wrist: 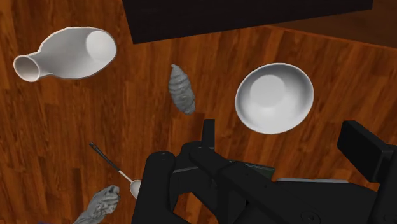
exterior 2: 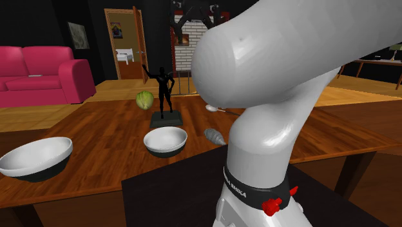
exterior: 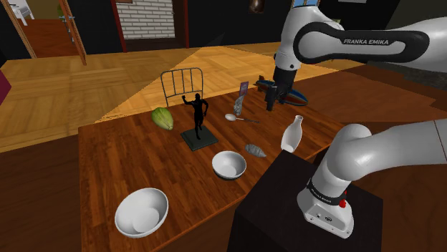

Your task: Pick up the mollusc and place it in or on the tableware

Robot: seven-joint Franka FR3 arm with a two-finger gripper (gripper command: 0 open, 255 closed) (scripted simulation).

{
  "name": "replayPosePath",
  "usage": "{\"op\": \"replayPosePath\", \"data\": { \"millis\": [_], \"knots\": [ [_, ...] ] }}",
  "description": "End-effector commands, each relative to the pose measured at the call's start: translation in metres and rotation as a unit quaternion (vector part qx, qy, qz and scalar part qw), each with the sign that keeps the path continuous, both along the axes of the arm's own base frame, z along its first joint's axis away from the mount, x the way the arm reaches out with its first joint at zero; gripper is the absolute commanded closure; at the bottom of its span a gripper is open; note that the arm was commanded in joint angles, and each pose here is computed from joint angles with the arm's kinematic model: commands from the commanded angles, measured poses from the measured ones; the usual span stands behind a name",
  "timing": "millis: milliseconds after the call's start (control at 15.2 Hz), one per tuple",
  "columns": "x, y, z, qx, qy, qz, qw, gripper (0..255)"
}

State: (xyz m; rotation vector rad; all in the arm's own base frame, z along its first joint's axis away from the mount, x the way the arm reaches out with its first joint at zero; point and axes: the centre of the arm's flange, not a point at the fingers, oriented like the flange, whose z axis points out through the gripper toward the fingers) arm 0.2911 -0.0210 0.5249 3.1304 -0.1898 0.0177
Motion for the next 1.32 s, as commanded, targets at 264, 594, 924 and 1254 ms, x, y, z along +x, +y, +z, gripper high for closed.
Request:
{"op": "replayPosePath", "data": {
  "millis": [264,594,924,1254],
  "knots": [
    [0.002,-0.026,-0.077,-0.008,-0.019,0.001,0.9998,0],
    [0.006,-0.047,-0.138,-0.014,-0.033,0.001,0.9993,0],
    [0.011,-0.070,-0.199,-0.020,-0.048,0.002,0.9986,0],
    [0.019,-0.093,-0.260,-0.026,-0.063,0.002,0.9977,0]
  ]
}}
